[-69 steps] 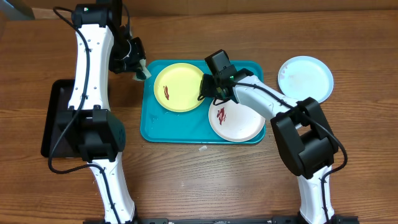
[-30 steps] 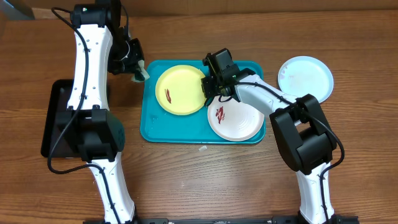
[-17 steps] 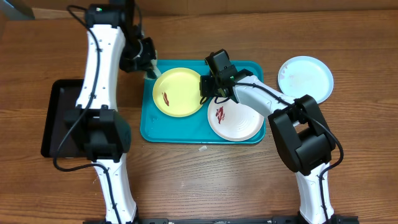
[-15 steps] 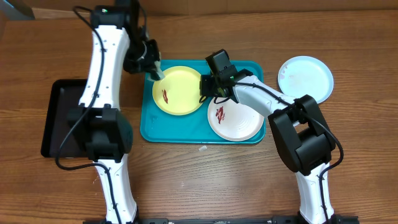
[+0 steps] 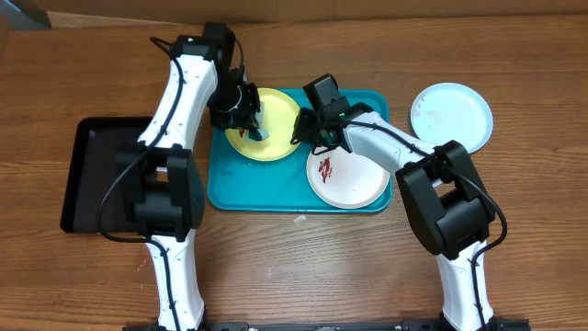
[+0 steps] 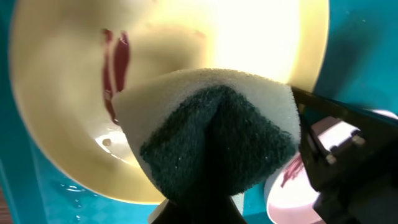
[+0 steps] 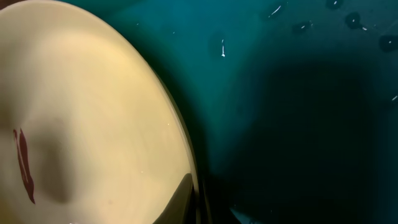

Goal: Clean dirty plates on tray and stack at the side

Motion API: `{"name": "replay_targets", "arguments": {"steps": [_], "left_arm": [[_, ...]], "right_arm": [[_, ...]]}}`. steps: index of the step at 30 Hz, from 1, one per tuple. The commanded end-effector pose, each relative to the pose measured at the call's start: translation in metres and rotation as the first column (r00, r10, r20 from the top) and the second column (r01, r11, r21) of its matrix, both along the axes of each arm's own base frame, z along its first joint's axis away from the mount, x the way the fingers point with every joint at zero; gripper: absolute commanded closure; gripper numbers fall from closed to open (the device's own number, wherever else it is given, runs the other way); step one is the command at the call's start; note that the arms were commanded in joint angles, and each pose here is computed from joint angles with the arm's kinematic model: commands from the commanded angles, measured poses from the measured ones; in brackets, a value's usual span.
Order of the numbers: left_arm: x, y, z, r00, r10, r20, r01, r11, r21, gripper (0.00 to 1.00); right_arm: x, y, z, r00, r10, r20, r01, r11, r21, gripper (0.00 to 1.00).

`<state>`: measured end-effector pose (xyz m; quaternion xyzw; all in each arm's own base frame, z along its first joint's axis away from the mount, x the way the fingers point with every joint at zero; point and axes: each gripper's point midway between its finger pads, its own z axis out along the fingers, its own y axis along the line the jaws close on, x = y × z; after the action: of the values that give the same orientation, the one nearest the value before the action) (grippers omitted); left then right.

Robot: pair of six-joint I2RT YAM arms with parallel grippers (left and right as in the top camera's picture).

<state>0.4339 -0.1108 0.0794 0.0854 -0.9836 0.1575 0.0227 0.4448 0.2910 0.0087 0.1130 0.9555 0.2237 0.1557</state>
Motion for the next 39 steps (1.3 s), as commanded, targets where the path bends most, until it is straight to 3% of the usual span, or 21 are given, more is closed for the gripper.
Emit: {"name": "replay_targets", "arguments": {"steps": [1, 6, 11, 19, 24, 27, 39], "left_arm": [[0.008, 0.014, 0.021, 0.999, 0.013, 0.039, -0.013, 1.0, -0.01, 0.96], [0.005, 0.091, 0.067, 0.989, 0.139, 0.048, -0.144, 0.982, 0.12, 0.96], [-0.009, 0.177, 0.103, 0.958, 0.274, 0.087, -0.287, 0.919, 0.269, 0.96], [-0.047, 0.262, 0.071, 0.864, 0.504, -0.003, -0.464, 0.796, 0.389, 0.96], [-0.071, 0.277, 0.023, 0.83, 0.547, -0.111, -0.463, 0.786, 0.409, 0.96], [-0.077, 0.294, 0.005, 0.82, 0.563, -0.103, -0.472, 0.768, 0.433, 0.96], [-0.062, 0.31, -0.046, 0.846, 0.533, -0.025, -0.509, 0.82, 0.264, 0.96]], "right_arm": [[0.003, -0.004, -0.001, 0.999, -0.031, 0.014, 0.031, 0.999, -0.038, 0.96], [0.008, -0.011, -0.001, 0.997, 0.026, 0.07, -0.018, 0.994, -0.111, 0.96], [0.014, -0.007, 0.008, 0.986, 0.106, 0.131, -0.088, 0.987, -0.133, 0.96], [0.015, -0.009, 0.014, 0.978, 0.14, 0.153, -0.115, 0.981, -0.158, 0.96], [0.014, -0.009, 0.013, 0.979, 0.141, 0.147, -0.117, 0.98, -0.161, 0.96], [0.013, -0.01, 0.012, 0.98, 0.141, 0.14, -0.118, 0.979, -0.164, 0.96], [0.014, -0.01, 0.013, 0.979, 0.141, 0.145, -0.117, 0.98, -0.162, 0.96]]}}
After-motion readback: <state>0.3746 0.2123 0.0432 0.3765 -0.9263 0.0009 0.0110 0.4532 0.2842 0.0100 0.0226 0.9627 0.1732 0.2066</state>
